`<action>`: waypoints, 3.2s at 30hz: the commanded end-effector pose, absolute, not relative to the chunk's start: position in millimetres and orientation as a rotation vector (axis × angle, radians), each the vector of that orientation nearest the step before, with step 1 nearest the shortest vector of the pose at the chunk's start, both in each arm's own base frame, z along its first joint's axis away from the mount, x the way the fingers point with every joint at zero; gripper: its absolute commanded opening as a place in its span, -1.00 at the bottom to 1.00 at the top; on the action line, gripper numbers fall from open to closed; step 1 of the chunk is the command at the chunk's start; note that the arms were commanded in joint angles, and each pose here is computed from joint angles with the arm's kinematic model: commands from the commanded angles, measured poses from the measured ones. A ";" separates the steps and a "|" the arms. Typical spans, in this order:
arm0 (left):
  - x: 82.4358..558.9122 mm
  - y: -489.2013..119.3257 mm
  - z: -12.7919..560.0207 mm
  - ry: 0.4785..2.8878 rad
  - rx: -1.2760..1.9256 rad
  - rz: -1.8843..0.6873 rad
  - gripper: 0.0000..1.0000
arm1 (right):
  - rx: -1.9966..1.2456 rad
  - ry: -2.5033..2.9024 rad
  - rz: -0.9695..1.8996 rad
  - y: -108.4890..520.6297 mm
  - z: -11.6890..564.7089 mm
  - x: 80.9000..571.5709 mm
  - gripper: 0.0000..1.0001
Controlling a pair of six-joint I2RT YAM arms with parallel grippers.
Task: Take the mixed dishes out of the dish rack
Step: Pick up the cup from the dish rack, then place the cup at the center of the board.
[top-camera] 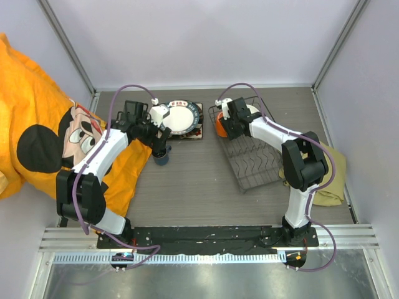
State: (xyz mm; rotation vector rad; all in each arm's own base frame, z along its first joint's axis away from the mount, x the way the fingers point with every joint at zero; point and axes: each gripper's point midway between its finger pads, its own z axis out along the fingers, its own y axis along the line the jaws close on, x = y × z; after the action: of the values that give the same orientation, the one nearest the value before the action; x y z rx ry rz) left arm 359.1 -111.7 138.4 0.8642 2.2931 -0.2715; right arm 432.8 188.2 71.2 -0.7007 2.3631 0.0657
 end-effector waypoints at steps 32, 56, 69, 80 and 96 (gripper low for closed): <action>367.9 -133.3 177.0 2.160 0.779 -0.402 1.00 | -0.613 2.049 0.215 206.1 234.0 434.3 -0.98; 355.1 -211.3 311.1 1.455 0.728 -0.904 0.95 | -0.777 1.801 1.331 276.2 342.6 314.2 -0.98; 338.2 -230.0 334.2 1.327 0.639 -1.094 0.80 | -0.828 1.616 1.664 288.3 365.5 283.1 -0.98; 340.6 -242.2 340.0 1.283 0.603 -1.075 0.66 | -0.806 1.492 1.810 287.3 382.8 268.0 -0.98; 337.8 -255.9 350.1 1.313 0.496 -1.212 0.33 | -0.810 1.495 1.821 293.2 370.5 261.8 -0.98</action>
State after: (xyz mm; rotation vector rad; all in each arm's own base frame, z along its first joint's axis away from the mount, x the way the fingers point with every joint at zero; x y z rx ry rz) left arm 337.2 -253.6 327.0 0.5140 1.3875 -1.1944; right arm 275.4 295.1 340.5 -0.7105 1.6575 1.8831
